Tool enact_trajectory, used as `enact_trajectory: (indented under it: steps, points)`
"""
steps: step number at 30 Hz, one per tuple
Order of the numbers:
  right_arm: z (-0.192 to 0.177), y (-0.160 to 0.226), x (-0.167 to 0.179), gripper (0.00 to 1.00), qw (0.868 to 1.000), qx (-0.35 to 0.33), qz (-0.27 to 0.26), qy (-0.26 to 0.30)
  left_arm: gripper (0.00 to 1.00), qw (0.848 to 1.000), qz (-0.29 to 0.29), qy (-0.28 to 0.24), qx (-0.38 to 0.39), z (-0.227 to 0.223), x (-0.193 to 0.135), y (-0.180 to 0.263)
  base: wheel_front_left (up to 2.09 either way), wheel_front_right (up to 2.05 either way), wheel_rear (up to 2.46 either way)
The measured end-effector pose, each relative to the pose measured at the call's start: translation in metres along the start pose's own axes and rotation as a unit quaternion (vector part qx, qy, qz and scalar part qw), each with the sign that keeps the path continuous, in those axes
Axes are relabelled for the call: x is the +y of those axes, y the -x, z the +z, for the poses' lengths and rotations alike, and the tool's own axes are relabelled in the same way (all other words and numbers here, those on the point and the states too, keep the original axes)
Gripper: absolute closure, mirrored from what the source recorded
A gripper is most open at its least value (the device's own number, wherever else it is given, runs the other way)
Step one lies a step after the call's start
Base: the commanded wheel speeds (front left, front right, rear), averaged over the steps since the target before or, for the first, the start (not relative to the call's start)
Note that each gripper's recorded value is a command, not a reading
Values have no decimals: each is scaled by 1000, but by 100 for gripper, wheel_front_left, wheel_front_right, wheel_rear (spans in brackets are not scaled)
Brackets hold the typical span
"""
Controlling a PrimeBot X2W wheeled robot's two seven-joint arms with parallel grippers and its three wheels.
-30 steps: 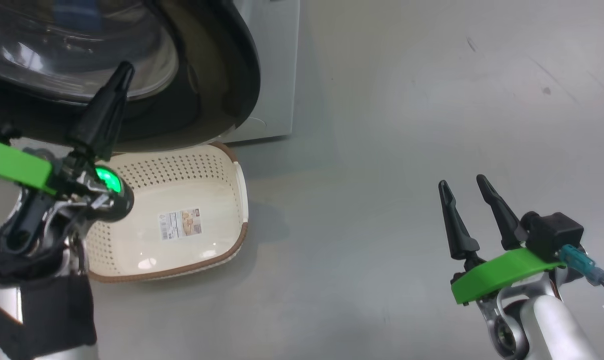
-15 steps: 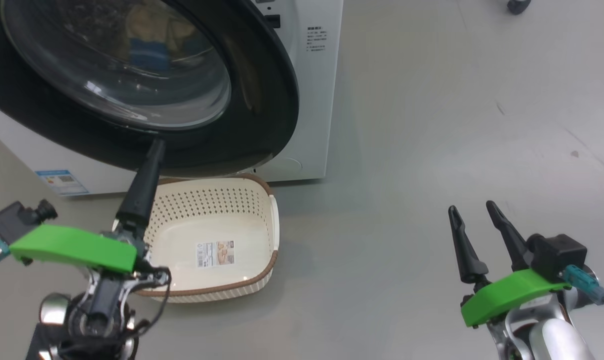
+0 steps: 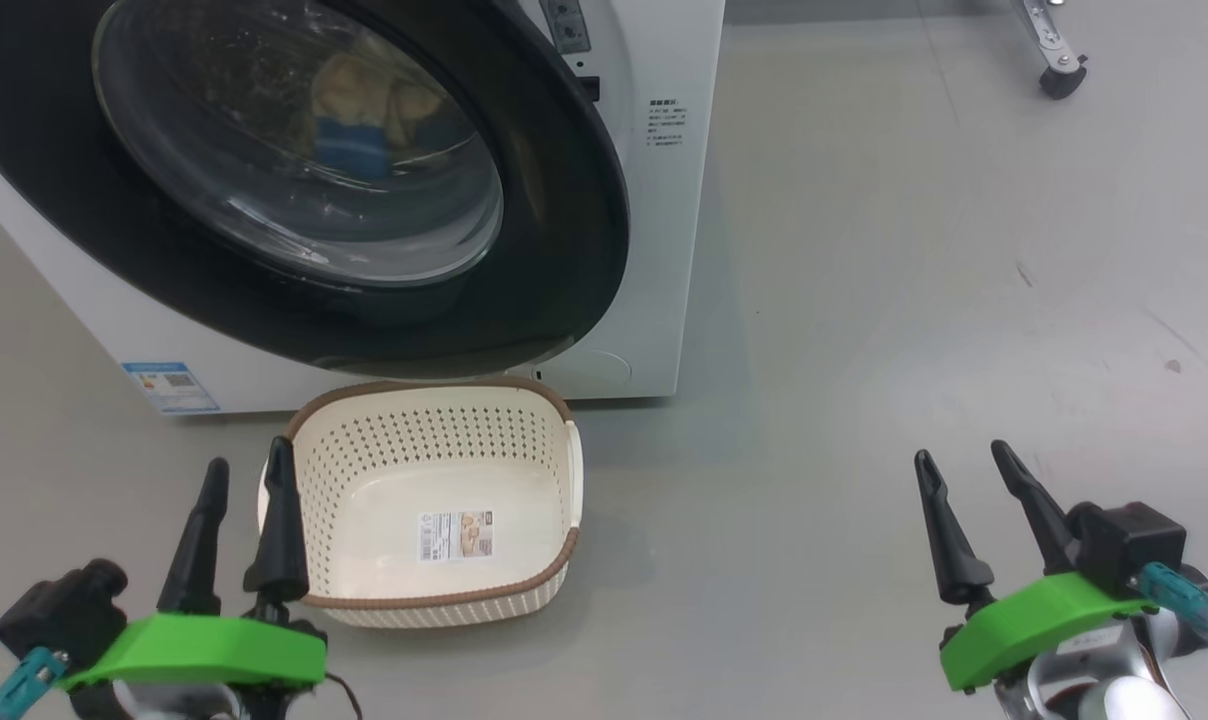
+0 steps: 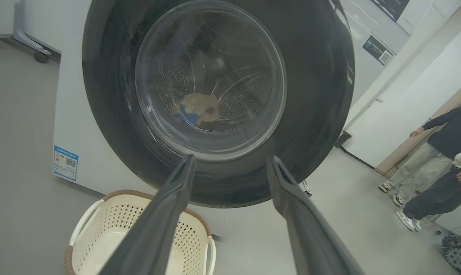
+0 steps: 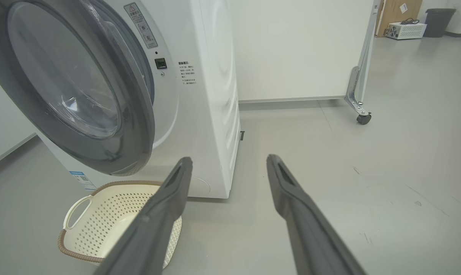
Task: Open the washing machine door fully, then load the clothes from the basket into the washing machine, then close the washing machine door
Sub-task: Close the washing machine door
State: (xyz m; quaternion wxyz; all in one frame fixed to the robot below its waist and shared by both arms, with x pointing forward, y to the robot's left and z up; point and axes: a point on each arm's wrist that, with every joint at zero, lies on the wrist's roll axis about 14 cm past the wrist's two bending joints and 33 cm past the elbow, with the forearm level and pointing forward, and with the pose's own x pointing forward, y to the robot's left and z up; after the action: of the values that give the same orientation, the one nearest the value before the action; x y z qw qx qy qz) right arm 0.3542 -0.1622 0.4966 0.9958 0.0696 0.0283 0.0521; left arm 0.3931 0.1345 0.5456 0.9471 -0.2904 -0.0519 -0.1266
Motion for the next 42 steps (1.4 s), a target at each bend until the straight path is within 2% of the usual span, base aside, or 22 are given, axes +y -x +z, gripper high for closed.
enact_trajectory:
  steps: [7,18,42]
  points:
    - [1,0,2,0,1000,2,3,6,0,994,28,-103,-6,1,9,3,0,0,0]
    - [-4,4,0,0,1000,13,-1,6,0,976,36,-216,17,-14,11,17,0,0,0]
    - [-7,7,2,0,1000,18,1,5,0,976,48,-208,26,-24,12,24,0,0,0]
